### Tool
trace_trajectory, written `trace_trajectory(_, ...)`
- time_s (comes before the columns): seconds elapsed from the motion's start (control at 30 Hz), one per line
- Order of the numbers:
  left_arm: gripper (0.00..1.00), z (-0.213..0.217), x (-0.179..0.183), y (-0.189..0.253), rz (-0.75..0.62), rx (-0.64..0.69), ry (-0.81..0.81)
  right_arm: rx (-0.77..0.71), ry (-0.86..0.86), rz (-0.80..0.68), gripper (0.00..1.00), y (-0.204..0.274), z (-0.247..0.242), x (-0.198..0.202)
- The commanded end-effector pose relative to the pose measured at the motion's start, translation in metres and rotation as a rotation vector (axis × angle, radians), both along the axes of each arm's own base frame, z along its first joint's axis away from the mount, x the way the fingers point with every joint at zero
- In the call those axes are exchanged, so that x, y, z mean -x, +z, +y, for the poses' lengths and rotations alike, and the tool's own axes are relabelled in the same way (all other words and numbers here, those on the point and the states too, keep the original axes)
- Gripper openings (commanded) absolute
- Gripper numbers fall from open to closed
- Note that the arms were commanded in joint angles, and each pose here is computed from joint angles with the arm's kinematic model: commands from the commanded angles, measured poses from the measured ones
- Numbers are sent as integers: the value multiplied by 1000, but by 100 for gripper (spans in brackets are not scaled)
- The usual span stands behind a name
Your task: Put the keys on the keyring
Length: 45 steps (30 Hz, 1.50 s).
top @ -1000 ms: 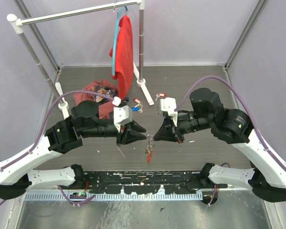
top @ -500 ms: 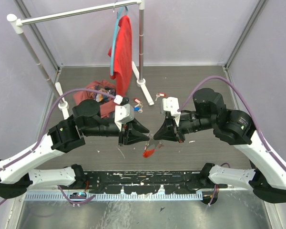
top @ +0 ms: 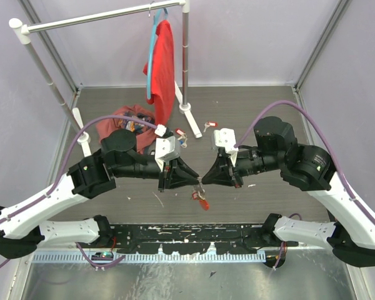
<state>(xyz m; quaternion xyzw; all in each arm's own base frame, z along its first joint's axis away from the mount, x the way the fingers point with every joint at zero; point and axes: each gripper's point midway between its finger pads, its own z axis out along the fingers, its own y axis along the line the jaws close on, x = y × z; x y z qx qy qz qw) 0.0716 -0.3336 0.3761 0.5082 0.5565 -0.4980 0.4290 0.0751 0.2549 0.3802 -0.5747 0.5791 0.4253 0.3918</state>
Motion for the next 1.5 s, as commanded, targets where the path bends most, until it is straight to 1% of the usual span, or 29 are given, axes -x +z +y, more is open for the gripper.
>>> trace_trajectory(0.0,20,-1,4,15,-13,51,-18,-77,28,-47,1,20,5,2)
trace_trajectory(0.2,10,0,2,15,-9,50,-7,-77,30,-46,1,19,6,2)
trace_trajectory(0.27,3,0,-1,16,-5,50,11,-77,30,-47,1,19,7,2)
trace_trajectory(0.3,0,-1,-2,16,0,49,21,-77,29,-47,1,19,7,1)
trace_trajectory(0.37,0,-3,-10,12,22,27,65,-80,26,-52,1,21,6,1)
trace_trajectory(0.47,0,-7,-16,-4,51,-55,88,-93,11,-67,1,24,5,-1)
trace_trajectory(0.5,0,-8,-16,-9,60,-79,81,-98,2,-73,4,25,5,-2)
trace_trajectory(0.53,0,-8,-12,-11,65,-88,62,-103,-10,-79,9,25,5,-4)
trace_trajectory(0.6,0,-8,-11,-10,71,-87,57,-118,-37,-94,25,28,4,-8)
trace_trajectory(0.7,0,-3,-17,-10,61,-92,102,-145,-96,-123,38,34,-2,-14)
trace_trajectory(0.73,0,-1,-19,-12,54,-101,115,-154,-127,-133,40,36,-4,-18)
trace_trajectory(0.77,0,1,-21,-14,47,-108,130,-166,-167,-143,45,38,-7,-22)
trace_trajectory(0.87,0,6,-27,-16,30,-115,167,-217,-328,-172,52,46,-20,-42)
trace_trajectory(0.9,0,8,-29,-16,20,-118,178,-234,-407,-174,57,48,-27,-51)
trace_trajectory(0.93,0,9,-29,-16,9,-121,180,-249,-480,-176,59,49,-33,-61)
trace_trajectory(1.03,0,14,-32,-13,-27,-116,197,-272,-652,-174,60,40,-49,-83)
trace_trajectory(1.1,0,18,-31,-8,-62,-100,187,-268,-710,-154,61,28,-53,-90)
trace_trajectory(1.3,0,35,-37,13,-198,-61,224,-226,-735,-95,62,-3,-52,-92)
trace_trajectory(1.43,0,39,-56,20,-258,-51,322,-238,-754,-99,61,-11,-51,-96)
trace_trajectory(1.47,0,39,-57,22,-264,-46,326,-235,-753,-99,61,-13,-50,-97)
